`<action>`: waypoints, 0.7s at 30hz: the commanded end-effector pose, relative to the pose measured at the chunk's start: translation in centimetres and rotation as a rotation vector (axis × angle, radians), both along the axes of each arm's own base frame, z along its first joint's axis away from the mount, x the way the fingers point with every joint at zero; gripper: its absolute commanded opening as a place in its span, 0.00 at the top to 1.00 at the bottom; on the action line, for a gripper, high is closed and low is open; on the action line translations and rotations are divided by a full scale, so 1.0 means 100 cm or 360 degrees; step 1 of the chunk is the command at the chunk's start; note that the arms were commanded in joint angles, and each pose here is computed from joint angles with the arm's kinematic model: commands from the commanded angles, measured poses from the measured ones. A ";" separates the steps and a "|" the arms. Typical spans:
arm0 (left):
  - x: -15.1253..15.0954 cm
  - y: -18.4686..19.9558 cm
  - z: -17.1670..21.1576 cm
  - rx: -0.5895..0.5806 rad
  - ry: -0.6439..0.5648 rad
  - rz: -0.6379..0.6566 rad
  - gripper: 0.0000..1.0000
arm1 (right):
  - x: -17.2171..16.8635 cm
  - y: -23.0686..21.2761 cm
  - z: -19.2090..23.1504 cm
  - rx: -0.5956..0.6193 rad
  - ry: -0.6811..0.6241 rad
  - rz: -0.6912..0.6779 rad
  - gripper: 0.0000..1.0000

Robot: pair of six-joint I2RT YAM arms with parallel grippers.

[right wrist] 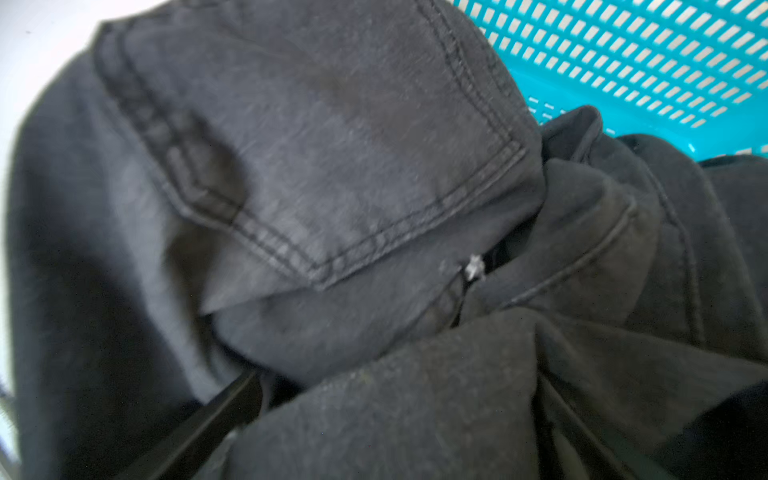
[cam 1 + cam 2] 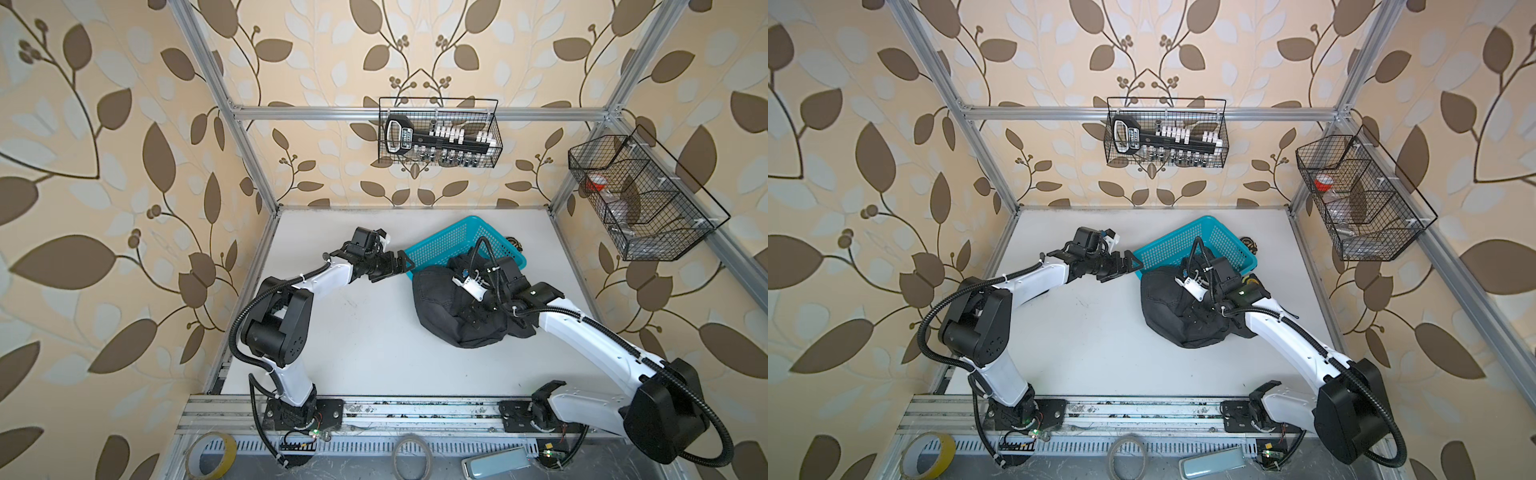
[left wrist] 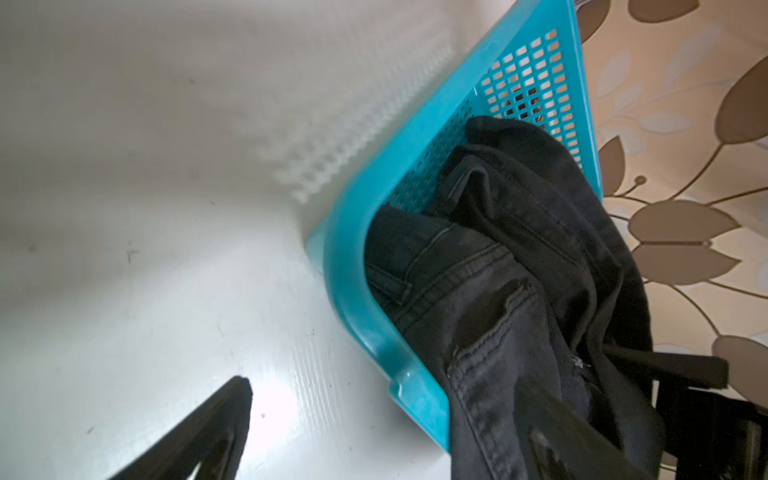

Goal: Fold and stack the trousers

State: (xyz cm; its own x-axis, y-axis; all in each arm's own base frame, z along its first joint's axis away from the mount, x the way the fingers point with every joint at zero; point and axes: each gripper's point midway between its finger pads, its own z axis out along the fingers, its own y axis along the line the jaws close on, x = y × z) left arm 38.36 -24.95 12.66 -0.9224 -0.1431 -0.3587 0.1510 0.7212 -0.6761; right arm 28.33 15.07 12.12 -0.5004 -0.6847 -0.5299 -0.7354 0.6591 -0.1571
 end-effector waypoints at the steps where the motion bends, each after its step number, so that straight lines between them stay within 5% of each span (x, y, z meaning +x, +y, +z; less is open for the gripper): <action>1: -0.004 0.000 0.031 0.0095 -0.0073 0.0054 0.01 | 0.010 -0.017 -0.022 -0.0171 0.0050 -0.0047 0.07; 9: 0.008 -0.005 0.040 0.0078 -0.0016 0.0319 0.10 | 0.030 -0.020 0.031 0.0045 -0.0038 -0.0177 0.96; 15: 0.037 -0.009 0.050 -0.0035 -0.0010 0.0539 0.23 | 0.034 -0.008 0.093 0.0263 -0.0216 -0.0186 1.00; 21: 0.047 -0.023 0.041 -0.0099 0.0063 0.0533 0.43 | 0.031 -0.011 0.151 0.0384 -0.0430 -0.0206 1.00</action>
